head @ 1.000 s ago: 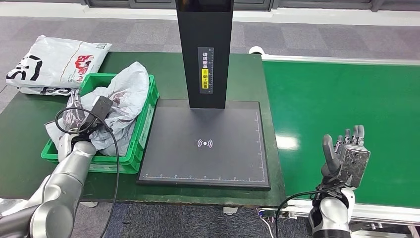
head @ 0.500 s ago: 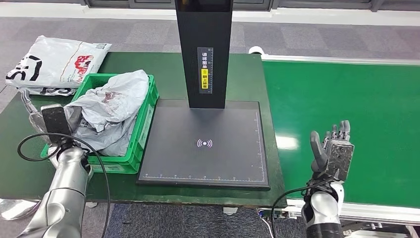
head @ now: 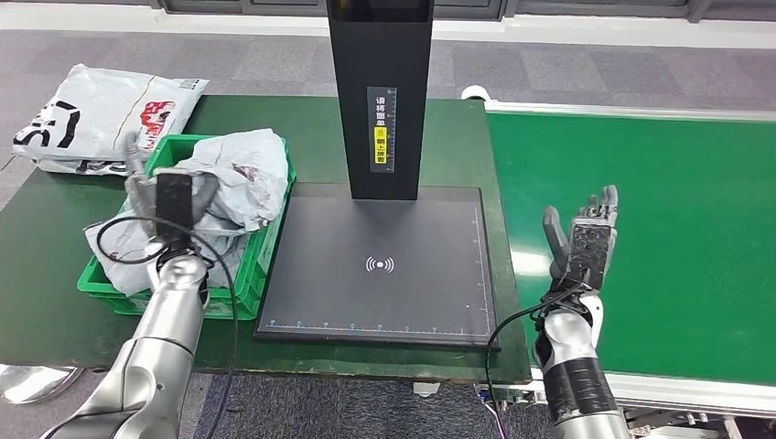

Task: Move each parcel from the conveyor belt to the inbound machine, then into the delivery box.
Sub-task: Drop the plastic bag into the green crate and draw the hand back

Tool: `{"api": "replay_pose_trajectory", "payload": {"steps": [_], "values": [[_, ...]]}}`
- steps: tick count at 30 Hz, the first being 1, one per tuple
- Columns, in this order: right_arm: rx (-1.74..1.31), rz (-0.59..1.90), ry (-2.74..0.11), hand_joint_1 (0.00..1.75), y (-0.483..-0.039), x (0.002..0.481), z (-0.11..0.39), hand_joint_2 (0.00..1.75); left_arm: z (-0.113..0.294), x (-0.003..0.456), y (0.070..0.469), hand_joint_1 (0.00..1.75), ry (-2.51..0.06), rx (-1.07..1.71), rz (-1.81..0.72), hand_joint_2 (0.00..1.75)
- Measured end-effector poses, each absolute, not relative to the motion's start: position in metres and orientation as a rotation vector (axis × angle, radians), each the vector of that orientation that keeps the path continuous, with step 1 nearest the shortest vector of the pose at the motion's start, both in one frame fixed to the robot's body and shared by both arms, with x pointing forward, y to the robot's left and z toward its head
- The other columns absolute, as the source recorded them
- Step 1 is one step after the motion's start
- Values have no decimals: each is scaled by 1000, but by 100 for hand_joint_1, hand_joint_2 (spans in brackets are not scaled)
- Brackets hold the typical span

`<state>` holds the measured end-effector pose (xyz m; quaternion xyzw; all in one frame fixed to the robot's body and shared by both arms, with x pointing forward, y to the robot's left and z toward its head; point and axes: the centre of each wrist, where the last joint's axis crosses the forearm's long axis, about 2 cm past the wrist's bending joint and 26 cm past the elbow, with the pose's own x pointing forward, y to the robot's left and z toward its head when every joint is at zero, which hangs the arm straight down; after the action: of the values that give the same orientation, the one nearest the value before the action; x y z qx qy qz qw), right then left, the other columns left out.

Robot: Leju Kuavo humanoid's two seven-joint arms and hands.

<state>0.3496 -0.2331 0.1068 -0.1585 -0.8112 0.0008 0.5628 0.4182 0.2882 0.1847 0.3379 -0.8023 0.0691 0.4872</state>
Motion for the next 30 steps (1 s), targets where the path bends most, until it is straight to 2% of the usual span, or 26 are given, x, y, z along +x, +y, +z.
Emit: {"api": "replay_pose_trajectory", "payload": {"steps": [6, 16, 30], "values": [[-354, 32, -1889, 0, -225, 353, 104, 175, 189, 431, 276, 0, -1890, 821, 24, 175], [-312, 26, -1859, 0, -224, 358, 101, 175, 186, 435, 314, 0, -1806, 946, -67, 175], [-307, 25, -1843, 0, -224, 359, 98, 175, 184, 433, 335, 0, -1779, 1004, -80, 175]]}}
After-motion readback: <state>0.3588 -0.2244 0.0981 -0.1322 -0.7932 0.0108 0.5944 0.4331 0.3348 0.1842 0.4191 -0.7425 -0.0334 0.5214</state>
